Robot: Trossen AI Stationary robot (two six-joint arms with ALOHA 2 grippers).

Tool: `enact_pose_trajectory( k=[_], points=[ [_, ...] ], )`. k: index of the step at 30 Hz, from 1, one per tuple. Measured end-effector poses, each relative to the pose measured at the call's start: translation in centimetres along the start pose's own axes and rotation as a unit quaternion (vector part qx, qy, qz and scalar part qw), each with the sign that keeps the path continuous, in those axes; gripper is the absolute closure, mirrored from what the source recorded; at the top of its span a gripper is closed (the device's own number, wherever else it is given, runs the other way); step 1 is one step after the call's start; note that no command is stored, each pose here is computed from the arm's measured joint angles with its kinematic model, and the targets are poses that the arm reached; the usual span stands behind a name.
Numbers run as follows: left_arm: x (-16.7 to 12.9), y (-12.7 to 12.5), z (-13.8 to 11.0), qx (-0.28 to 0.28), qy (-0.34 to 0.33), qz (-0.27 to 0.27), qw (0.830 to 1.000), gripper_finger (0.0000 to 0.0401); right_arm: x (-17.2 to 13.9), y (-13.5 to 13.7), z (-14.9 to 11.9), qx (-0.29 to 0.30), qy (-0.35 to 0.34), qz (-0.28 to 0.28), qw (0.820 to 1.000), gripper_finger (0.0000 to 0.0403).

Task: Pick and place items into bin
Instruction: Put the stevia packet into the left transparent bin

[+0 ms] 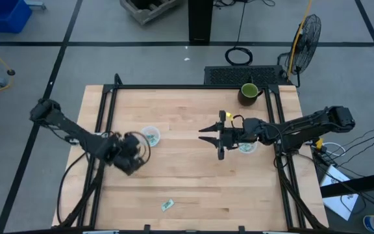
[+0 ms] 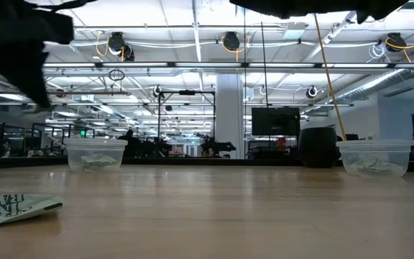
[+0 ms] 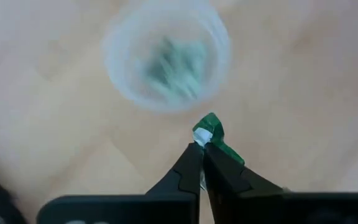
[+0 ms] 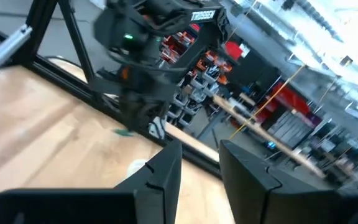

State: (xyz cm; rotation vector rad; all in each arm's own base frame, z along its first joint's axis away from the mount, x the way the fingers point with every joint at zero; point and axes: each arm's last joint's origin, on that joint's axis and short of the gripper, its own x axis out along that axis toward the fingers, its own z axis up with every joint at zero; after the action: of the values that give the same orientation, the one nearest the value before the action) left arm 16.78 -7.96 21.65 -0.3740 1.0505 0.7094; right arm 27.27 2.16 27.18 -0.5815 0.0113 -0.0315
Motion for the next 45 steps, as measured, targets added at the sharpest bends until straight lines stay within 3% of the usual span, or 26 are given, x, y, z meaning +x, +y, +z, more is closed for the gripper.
enact_pose_trajectory(
  k=[7, 12, 16, 28, 39, 42, 45],
  points=[
    [1.3, 2.0, 4.3, 0.047, -0.029, 0.017, 0.998, 0.0381, -0.1, 0.6, -0.9, 0.088, 0.048, 0.025, 0.995, 0.0298],
    [3.1, 3.0, 7.0, 0.070, -0.029, 0.023, 0.997, 0.0394, -0.7, 2.0, -2.3, 0.111, 0.076, 0.048, 0.990, 0.0298],
    [4.8, 3.5, 8.3, 0.067, -0.013, 0.024, 0.997, 0.0370, -1.4, 3.5, -3.3, 0.117, 0.085, 0.067, 0.987, 0.0298],
    [9.4, 2.9, 8.3, 0.092, 0.079, 0.037, 0.992, 0.0355, -2.5, 5.3, -3.6, 0.151, 0.054, 0.083, 0.984, 0.0298],
    [9.7, 2.6, 8.3, 0.119, 0.083, 0.021, 0.989, 0.0354, -2.5, 5.3, -3.5, 0.136, 0.049, 0.082, 0.986, 0.0295],
    [9.7, 2.6, 8.3, 0.127, 0.083, 0.020, 0.988, 0.0354, -2.1, 5.4, -3.5, 0.130, 0.032, 0.078, 0.988, 0.0281],
    [9.7, 2.6, 8.3, 0.128, 0.083, 0.020, 0.988, 0.0354, -1.3, 5.8, -3.5, 0.128, 0.004, 0.113, 0.985, 0.0258]
  ],
)
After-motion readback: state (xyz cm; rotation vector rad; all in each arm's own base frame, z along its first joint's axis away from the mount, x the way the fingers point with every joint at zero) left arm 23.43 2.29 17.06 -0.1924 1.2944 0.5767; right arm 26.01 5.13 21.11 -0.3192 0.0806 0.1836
